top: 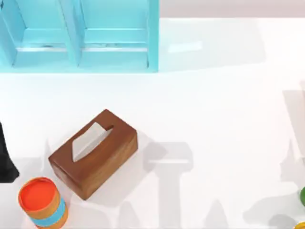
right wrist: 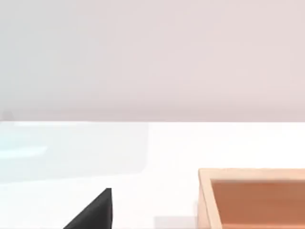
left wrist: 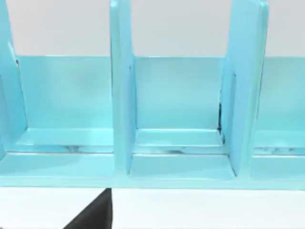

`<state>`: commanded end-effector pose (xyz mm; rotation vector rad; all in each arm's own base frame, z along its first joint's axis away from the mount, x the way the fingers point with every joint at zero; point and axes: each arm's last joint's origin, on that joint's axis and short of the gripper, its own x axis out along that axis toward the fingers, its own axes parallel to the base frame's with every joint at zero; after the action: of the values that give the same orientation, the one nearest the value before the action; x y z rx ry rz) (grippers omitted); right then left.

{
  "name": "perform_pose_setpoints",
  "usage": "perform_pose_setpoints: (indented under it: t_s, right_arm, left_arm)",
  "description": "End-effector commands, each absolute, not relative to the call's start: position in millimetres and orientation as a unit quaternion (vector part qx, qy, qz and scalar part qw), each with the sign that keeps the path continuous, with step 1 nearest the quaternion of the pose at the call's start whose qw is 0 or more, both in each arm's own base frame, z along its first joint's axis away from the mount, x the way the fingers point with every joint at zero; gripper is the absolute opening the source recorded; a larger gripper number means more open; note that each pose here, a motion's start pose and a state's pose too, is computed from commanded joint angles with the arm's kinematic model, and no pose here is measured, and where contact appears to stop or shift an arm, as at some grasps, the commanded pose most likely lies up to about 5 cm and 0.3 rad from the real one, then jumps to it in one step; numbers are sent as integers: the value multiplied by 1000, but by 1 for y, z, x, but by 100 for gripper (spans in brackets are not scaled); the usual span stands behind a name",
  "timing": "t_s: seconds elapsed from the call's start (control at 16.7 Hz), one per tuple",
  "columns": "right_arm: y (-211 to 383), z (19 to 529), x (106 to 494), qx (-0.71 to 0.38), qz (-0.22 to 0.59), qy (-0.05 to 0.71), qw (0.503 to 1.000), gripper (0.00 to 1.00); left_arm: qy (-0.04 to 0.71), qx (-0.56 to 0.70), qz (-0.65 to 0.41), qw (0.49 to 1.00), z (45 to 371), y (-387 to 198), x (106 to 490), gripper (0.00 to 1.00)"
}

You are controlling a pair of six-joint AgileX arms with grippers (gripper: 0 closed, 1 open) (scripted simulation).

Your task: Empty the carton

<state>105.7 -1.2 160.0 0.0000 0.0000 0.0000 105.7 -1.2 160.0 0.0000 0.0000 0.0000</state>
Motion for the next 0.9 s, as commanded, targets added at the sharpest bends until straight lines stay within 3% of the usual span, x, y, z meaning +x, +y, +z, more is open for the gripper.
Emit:
perform_pose_setpoints:
  t_s: [0.3, 0.9]
  right_arm:
    - [-3, 165, 107, -7, -7, 27, 1000, 100]
    - [-19, 211, 127, -54, -51, 233, 970, 100]
  left_arm:
    - [0, 0, 0, 1000, 160, -1, 106, 100]
    - [0, 0, 0, 1000, 160, -1, 106, 100]
